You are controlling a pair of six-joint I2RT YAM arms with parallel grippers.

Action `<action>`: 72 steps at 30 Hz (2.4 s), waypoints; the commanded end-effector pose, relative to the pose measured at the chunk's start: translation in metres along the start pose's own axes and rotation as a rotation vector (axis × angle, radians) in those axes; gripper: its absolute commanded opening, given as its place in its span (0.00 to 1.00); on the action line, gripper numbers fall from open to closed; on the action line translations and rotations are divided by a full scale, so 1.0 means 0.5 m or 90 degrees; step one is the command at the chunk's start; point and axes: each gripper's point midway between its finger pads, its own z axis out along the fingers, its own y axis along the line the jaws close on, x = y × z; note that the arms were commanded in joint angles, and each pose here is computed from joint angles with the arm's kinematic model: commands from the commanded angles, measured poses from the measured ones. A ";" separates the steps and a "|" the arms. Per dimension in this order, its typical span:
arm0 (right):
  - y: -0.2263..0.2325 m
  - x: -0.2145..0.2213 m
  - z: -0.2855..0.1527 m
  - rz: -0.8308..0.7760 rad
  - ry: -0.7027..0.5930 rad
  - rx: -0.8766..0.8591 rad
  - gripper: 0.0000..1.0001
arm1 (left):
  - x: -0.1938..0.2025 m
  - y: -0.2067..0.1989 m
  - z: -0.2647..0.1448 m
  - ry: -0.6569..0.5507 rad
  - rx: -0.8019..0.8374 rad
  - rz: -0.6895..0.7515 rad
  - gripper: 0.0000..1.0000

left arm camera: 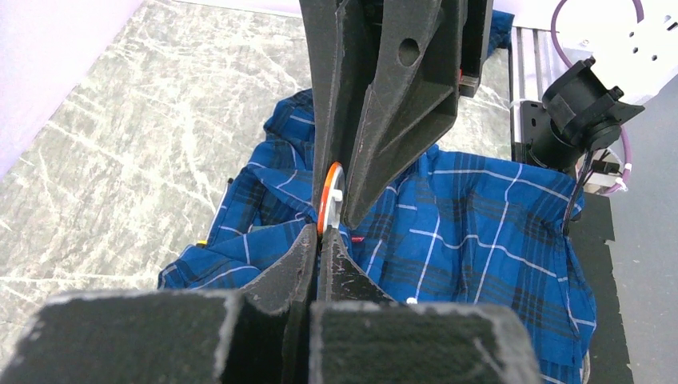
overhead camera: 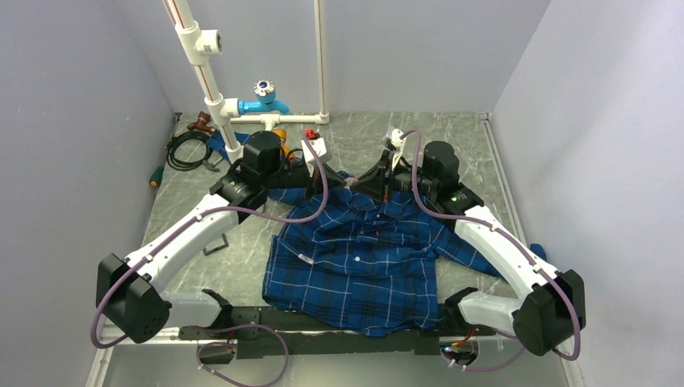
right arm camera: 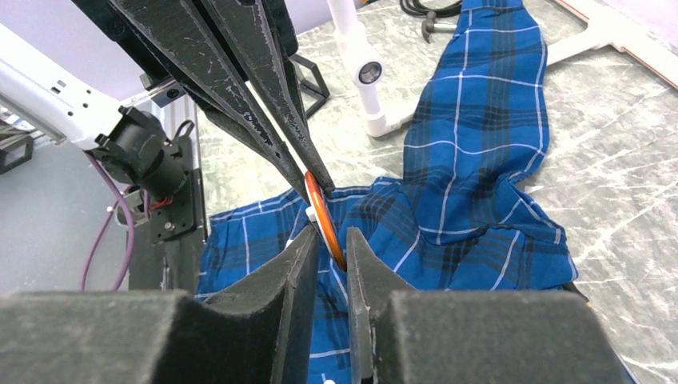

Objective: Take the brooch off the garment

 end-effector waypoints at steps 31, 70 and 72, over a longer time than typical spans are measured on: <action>-0.010 -0.044 0.002 -0.027 -0.035 0.011 0.11 | -0.018 -0.036 -0.003 -0.014 0.026 0.018 0.00; 0.016 -0.014 -0.018 -0.069 0.003 -0.016 0.89 | 0.186 -0.057 -0.158 0.285 -0.022 0.078 0.00; 0.012 -0.012 -0.016 -0.069 0.005 -0.012 0.89 | 0.217 -0.063 -0.186 0.329 -0.023 0.090 0.00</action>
